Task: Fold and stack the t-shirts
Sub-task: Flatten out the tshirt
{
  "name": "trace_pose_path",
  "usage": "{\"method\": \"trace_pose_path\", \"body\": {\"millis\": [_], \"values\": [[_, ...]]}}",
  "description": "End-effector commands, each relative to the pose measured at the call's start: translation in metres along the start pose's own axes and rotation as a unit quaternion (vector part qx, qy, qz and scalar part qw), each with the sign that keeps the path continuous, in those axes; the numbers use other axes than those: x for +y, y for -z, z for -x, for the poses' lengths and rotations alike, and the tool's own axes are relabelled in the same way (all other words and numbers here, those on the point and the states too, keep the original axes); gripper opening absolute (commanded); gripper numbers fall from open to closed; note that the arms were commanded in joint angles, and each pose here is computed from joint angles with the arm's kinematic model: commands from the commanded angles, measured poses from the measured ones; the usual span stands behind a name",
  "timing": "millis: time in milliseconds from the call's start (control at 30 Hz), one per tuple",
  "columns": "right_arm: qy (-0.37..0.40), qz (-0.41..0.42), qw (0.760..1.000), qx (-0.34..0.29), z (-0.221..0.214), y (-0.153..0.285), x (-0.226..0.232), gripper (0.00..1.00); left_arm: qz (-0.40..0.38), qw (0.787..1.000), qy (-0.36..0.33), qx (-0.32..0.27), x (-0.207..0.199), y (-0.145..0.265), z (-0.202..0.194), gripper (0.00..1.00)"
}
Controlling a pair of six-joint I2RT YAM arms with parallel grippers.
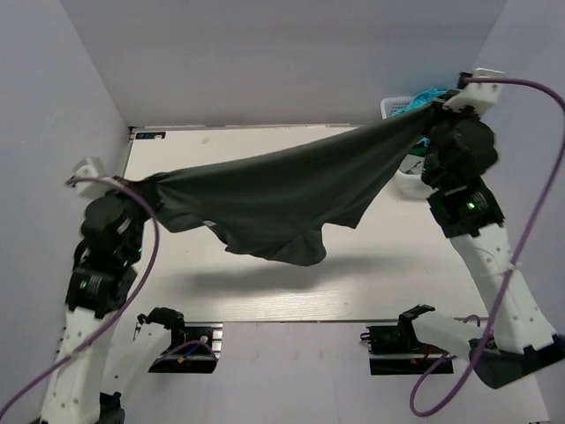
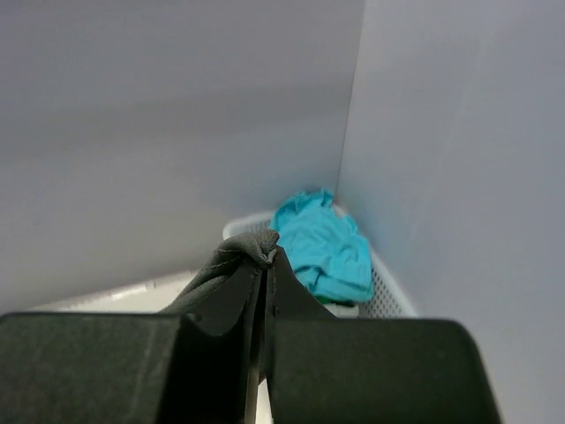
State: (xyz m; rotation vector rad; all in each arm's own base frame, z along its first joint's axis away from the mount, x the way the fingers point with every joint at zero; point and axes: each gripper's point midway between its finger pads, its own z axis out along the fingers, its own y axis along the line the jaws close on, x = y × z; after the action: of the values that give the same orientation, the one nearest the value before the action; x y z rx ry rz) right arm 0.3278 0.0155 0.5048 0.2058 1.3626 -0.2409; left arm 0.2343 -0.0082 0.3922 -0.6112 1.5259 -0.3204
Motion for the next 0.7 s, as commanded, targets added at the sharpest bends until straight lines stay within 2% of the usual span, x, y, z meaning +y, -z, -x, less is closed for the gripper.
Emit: {"method": "trace_pose_path", "body": {"millis": [0,67,100,167,200,233,267,300,333,367,400,433,467,500,533,567,600,633,667], "values": [[0.025,-0.01,0.998,0.056,-0.065,-0.032,0.03,0.0,0.034,0.996,-0.027,0.076,0.011,-0.043,-0.059,0.0],[0.032,-0.011,0.996,0.085,-0.093,-0.044,0.041,0.0,0.065,0.994,-0.032,0.077,0.02,-0.064,-0.07,0.0],[0.058,0.0,0.991,0.124,-0.135,-0.06,0.062,0.0,0.087,0.992,-0.042,0.085,0.029,-0.075,-0.082,0.0],[0.058,0.003,0.987,0.15,-0.16,-0.074,0.072,0.0,0.141,0.981,-0.068,0.111,0.047,-0.105,-0.112,0.0],[0.085,0.031,0.976,0.198,-0.215,-0.087,0.097,0.0,0.155,0.979,-0.073,0.114,0.05,-0.118,-0.117,0.0],[0.087,0.025,0.973,0.214,-0.231,-0.097,0.095,0.0,0.17,0.974,-0.083,0.126,0.055,-0.128,-0.127,0.0],[0.068,0.034,0.973,0.217,-0.225,-0.108,0.106,0.0,0.192,0.965,-0.102,0.15,0.066,-0.151,-0.151,0.0],[0.093,0.038,0.959,0.265,-0.284,-0.118,0.12,0.0,0.199,0.964,-0.1,0.148,0.065,-0.167,-0.15,0.0],[0.09,0.049,0.956,0.275,-0.295,-0.125,0.126,0.0,0.212,0.959,-0.105,0.158,0.07,-0.18,-0.158,0.0],[0.076,0.049,0.961,0.26,-0.278,-0.143,0.133,0.0,0.207,0.961,-0.103,0.153,0.062,-0.199,-0.153,0.0],[0.101,0.053,0.946,0.303,-0.336,-0.148,0.142,0.0,0.24,0.946,-0.117,0.181,0.087,-0.222,-0.181,0.0],[0.091,0.058,0.949,0.296,-0.331,-0.16,0.147,0.0,0.245,0.944,-0.115,0.187,0.091,-0.238,-0.189,0.0],[0.091,0.06,0.947,0.303,-0.341,-0.165,0.15,0.0,0.237,0.95,-0.104,0.176,0.081,-0.261,-0.18,0.0],[0.097,0.056,0.939,0.326,-0.376,-0.173,0.152,0.0,0.245,0.946,-0.105,0.187,0.088,-0.275,-0.188,0.03],[0.086,0.069,0.941,0.32,-0.374,-0.181,0.163,0.0,0.261,0.933,-0.115,0.221,0.107,-0.292,-0.222,0.08],[0.093,0.078,0.932,0.341,-0.407,-0.181,0.165,0.0,0.256,0.939,-0.105,0.203,0.097,-0.315,-0.207,0.13],[0.084,0.092,0.934,0.334,-0.403,-0.187,0.174,0.0,0.259,0.934,-0.108,0.22,0.099,-0.321,-0.217,0.22],[0.079,0.096,0.934,0.335,-0.407,-0.188,0.175,0.0,0.262,0.925,-0.121,0.247,0.109,-0.33,-0.24,0.45],[0.078,0.102,0.932,0.339,-0.416,-0.188,0.177,0.39,0.249,0.931,-0.124,0.234,0.097,-0.345,-0.229,0.61]]}}
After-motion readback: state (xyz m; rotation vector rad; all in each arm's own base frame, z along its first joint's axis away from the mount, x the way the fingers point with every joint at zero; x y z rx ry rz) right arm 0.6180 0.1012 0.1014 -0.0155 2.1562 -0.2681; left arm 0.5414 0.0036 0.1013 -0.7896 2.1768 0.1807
